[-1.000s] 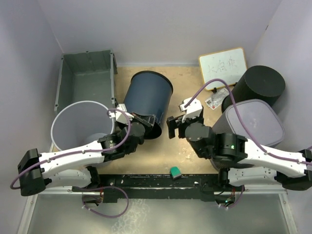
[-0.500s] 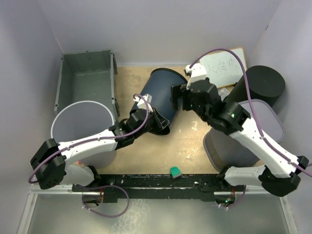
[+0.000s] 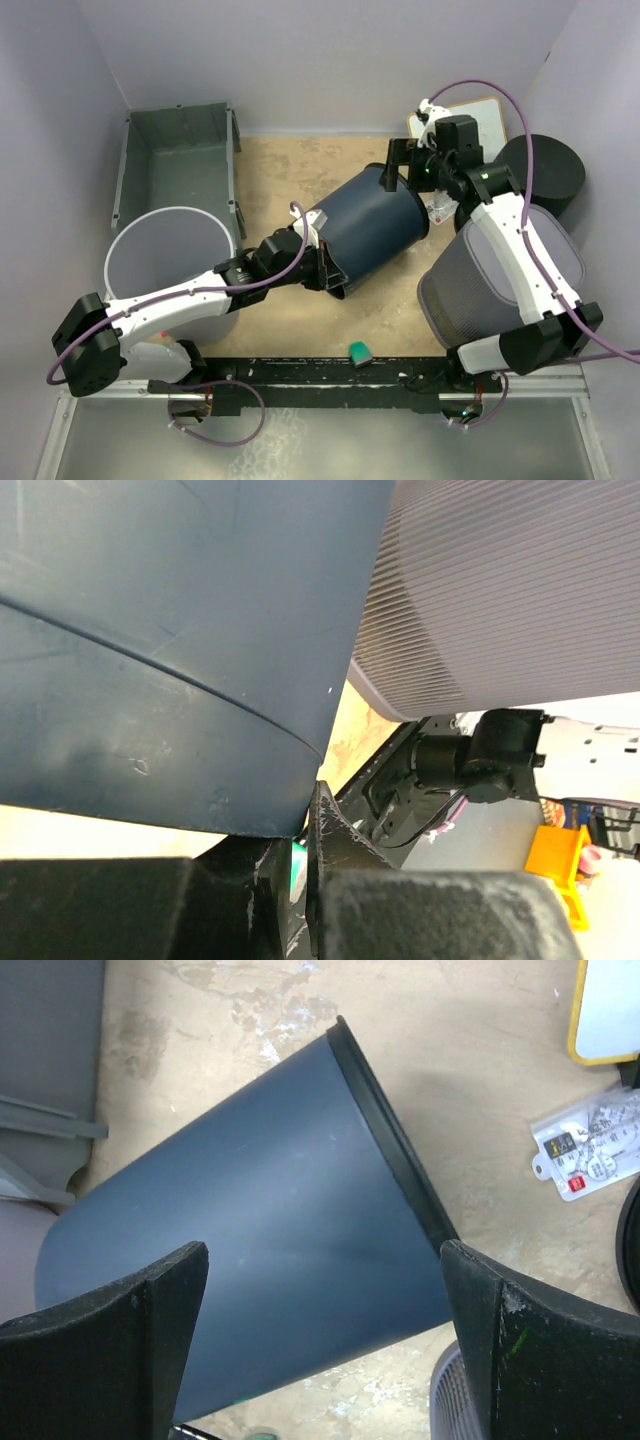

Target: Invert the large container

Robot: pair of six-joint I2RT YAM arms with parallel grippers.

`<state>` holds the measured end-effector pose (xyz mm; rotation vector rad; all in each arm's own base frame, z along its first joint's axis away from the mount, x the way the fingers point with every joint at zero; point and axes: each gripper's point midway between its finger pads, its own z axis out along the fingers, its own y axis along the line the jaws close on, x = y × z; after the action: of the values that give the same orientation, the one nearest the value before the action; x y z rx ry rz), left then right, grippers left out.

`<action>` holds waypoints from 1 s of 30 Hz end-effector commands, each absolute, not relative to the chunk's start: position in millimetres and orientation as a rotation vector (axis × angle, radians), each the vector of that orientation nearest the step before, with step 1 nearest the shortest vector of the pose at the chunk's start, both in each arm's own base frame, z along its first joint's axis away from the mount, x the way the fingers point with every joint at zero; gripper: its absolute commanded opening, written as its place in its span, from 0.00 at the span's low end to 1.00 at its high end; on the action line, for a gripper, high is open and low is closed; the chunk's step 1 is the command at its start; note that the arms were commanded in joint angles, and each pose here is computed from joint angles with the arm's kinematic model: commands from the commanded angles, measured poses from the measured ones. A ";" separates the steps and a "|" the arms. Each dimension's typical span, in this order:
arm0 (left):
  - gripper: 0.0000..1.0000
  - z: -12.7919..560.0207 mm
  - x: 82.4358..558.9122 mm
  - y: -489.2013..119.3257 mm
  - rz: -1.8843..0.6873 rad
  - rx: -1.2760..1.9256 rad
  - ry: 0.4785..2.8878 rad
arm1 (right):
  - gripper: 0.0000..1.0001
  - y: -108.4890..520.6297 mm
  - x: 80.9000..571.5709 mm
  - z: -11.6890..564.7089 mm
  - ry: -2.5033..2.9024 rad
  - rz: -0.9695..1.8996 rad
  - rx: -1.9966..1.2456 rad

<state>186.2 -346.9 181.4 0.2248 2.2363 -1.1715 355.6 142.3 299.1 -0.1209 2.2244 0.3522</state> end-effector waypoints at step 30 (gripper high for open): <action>0.00 169.1 203.5 -305.2 -0.847 0.384 2.303 | 0.00 143.2 298.5 281.1 2.170 0.947 -0.309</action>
<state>185.7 -303.6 154.9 0.3714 2.3663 -0.9106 332.8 106.6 235.3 -0.2187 2.2702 0.7223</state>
